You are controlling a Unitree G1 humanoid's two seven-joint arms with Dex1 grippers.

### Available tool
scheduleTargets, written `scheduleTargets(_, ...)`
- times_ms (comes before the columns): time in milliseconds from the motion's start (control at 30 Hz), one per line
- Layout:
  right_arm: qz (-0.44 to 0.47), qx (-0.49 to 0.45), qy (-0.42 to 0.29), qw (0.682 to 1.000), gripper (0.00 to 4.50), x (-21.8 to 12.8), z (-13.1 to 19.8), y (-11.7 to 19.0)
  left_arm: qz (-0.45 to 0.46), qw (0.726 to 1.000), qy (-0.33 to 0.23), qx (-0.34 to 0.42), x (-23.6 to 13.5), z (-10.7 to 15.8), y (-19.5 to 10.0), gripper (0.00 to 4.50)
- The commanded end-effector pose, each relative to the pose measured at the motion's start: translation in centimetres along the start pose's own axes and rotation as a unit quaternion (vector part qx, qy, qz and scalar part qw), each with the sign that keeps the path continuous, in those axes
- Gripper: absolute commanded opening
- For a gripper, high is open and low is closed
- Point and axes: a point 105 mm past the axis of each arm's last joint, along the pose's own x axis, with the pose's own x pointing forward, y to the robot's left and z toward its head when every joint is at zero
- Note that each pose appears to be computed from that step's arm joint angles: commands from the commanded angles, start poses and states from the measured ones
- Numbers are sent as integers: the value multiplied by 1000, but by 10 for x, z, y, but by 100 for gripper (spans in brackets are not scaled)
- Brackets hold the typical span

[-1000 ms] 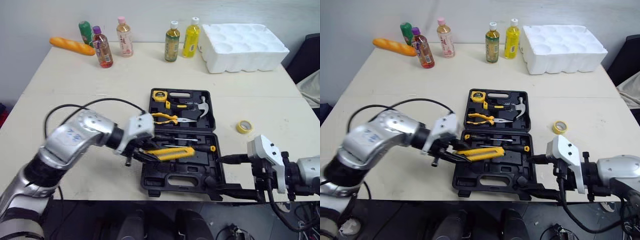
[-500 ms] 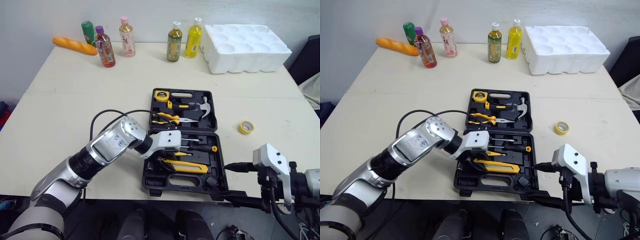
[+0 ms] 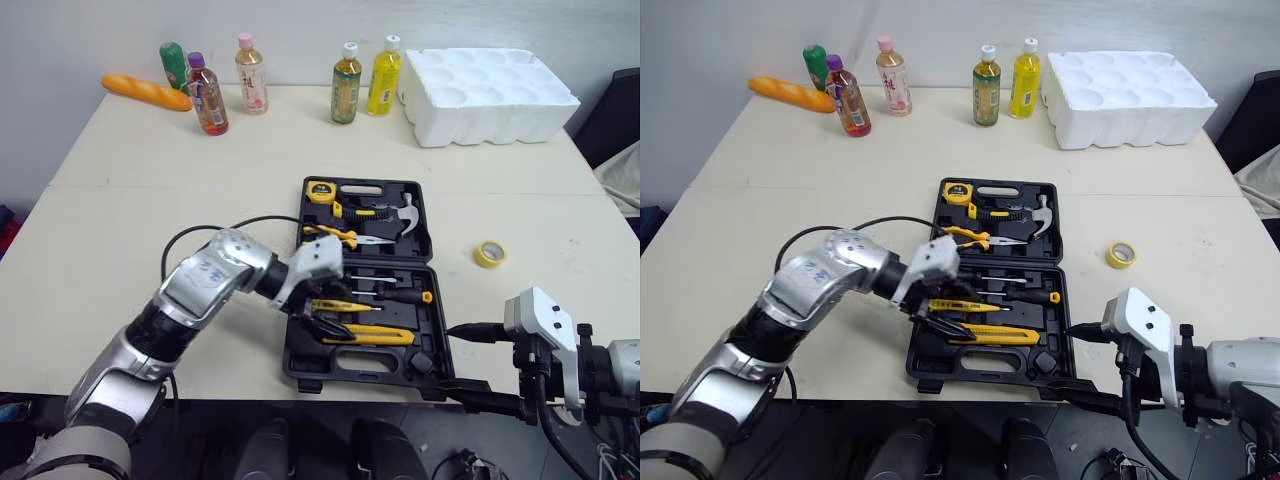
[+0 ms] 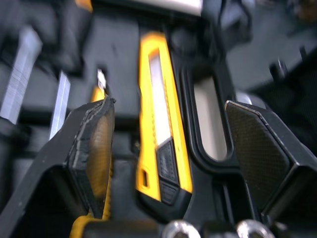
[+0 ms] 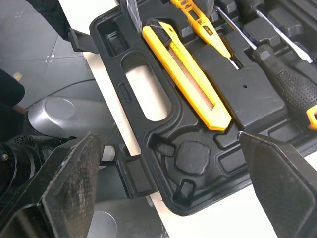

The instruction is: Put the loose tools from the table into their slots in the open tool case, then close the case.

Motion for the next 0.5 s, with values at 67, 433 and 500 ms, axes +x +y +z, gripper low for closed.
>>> scheduleTargets(67, -7, -20, -15, 1000, 450, 0, 7, 0, -43, 994, -88, 48, -2, 3, -16, 223)
scheduleTargets(433, 0, -23, -18, 1000, 450, 3, 10, 1, -20, 998, -30, 47, 24, -35, -10, 4)
scheduleTargets(500, 1, -24, -18, 1000, 450, 3, 11, 1, -21, 999, -25, 42, 25, -40, -10, 4)
